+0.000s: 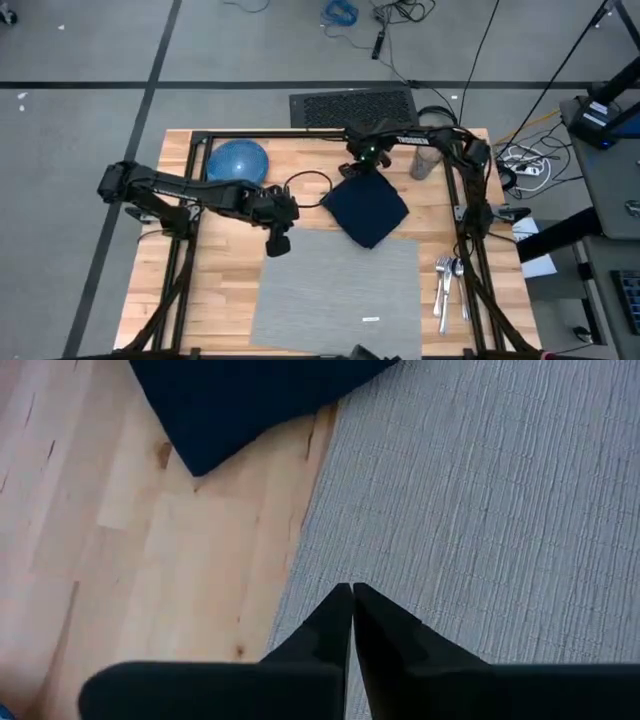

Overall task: Set table place
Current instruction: Fold the dark blue napkin

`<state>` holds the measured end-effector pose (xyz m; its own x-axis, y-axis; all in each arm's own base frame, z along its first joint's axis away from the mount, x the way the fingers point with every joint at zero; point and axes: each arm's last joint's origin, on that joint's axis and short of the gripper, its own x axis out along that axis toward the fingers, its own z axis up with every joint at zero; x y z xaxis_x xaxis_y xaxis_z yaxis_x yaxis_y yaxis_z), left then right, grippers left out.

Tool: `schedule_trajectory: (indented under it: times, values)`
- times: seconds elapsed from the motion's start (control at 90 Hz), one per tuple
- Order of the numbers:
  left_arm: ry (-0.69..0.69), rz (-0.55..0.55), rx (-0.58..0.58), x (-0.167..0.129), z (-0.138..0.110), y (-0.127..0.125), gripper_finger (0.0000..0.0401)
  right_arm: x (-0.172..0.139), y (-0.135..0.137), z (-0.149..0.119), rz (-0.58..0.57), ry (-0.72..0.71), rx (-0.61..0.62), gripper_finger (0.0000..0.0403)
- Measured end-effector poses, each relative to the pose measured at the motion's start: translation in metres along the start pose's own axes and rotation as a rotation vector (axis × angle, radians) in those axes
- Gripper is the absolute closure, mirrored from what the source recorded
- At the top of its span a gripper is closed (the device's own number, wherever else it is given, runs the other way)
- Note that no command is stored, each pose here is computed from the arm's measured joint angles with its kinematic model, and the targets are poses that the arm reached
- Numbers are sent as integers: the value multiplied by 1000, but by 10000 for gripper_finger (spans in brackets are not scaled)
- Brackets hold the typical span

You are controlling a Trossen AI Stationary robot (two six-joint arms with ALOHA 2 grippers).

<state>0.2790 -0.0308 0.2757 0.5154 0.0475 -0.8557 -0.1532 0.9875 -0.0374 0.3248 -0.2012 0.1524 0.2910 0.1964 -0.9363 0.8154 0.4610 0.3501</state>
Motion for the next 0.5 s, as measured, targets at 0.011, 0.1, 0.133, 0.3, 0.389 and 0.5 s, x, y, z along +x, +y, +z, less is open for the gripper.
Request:
schedule_trajectory:
  times: [0.011, 0.1, 0.133, 0.3, 0.389, 0.5]
  values:
    - [0, 0, 0, 0, 0, 0, 401, 1, 1, 0, 4, 3, -1, 403]
    - [-6, -1, -1, 0, 1, 0, 401, 13, 7, -1, 51, 29, -9, 403]
    - [-7, -2, -1, 0, 1, 0, 401, 18, 10, -2, 70, 43, -17, 403]
    - [-31, -8, -3, 0, 3, -1, 401, 33, 36, -9, 182, 60, -108, 403]
    - [-66, -17, 2, 0, 6, -2, 401, 27, 54, -12, 272, 14, -187, 403]
    - [-134, -29, 46, -1, 13, -3, 401, -4, 76, -25, 293, -88, -285, 403]
